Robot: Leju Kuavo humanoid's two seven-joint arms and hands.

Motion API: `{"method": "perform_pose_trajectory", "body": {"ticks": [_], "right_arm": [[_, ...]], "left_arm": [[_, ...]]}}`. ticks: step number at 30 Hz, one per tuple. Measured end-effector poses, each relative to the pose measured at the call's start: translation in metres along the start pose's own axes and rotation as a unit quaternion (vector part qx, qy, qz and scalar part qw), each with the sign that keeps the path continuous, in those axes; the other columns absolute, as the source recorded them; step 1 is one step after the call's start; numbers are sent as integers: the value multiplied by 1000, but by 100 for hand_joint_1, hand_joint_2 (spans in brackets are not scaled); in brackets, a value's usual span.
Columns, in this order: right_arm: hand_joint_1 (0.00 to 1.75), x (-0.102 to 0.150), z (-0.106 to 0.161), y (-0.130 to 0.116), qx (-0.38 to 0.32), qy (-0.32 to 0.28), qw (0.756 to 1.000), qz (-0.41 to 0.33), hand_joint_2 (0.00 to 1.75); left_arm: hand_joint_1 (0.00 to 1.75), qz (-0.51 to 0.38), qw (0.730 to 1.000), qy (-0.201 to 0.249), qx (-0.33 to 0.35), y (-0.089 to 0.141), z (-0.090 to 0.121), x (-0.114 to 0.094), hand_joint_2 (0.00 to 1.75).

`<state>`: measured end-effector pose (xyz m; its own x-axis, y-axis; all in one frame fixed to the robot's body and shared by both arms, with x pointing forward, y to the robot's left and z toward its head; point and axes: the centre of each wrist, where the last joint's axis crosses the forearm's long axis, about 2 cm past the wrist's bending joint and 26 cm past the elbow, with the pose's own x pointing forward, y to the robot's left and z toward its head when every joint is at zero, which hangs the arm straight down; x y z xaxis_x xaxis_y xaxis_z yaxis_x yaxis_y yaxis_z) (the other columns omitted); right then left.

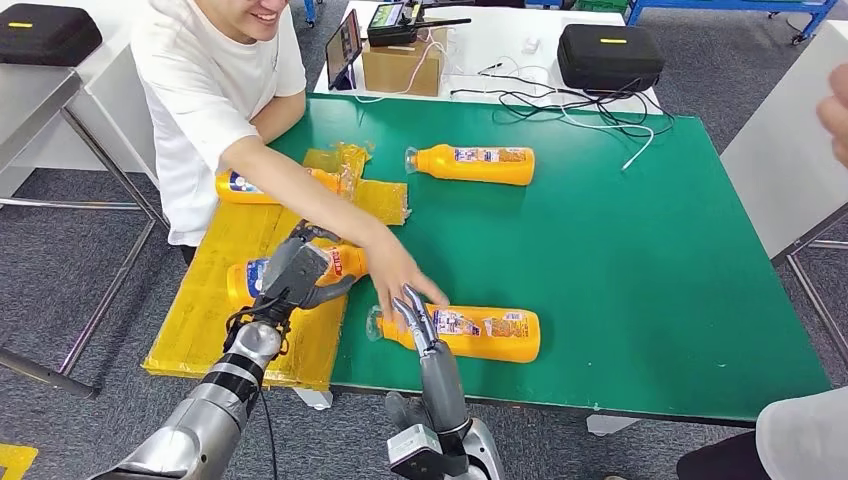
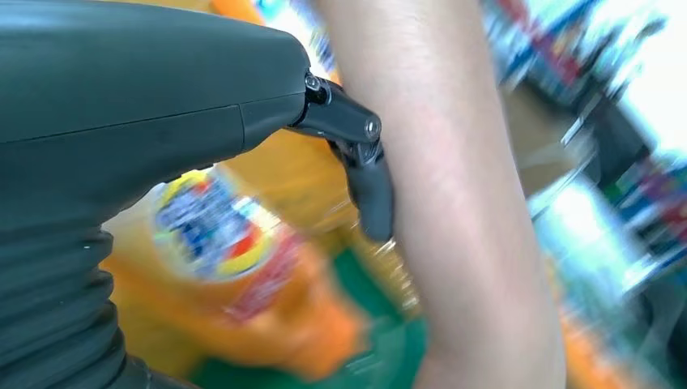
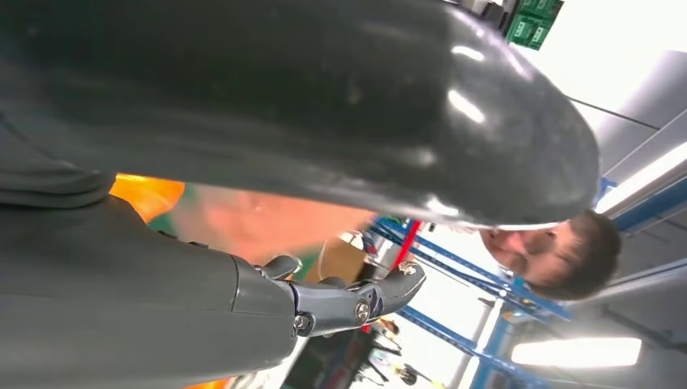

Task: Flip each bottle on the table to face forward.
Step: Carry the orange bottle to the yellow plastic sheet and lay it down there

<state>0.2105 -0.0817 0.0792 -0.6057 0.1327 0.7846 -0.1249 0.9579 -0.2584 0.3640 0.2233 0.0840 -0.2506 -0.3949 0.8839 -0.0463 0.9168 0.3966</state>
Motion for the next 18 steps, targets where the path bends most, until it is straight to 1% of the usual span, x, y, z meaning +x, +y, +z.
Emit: {"method": "perform_pose_trajectory", "body": {"ticks": [2, 6, 10, 13, 15, 18], "right_arm": [[0, 1, -1, 0, 1, -12, 1000, 15, 0], [0, 3, -2, 1, 12, -40, 998, 48, 175], [0, 3, -2, -1, 37, -71, 993, 82, 175], [0, -1, -3, -7, 66, -101, 983, 136, 175], [0, -7, -4, -16, 89, -101, 973, 189, 175], [0, -24, -2, -39, 117, -65, 951, 280, 175]], "left_arm": [[0, 36, 998, -25, 46, -3, -1, 12, 175], [0, 87, 988, -73, 106, -4, -4, 38, 175], [0, 104, 980, -119, 124, -9, 0, 62, 175], [0, 122, 973, -143, 133, -15, 10, 77, 175], [0, 135, 970, -148, 138, -21, 22, 84, 175], [0, 155, 969, -138, 134, -35, 52, 88, 175]]}}
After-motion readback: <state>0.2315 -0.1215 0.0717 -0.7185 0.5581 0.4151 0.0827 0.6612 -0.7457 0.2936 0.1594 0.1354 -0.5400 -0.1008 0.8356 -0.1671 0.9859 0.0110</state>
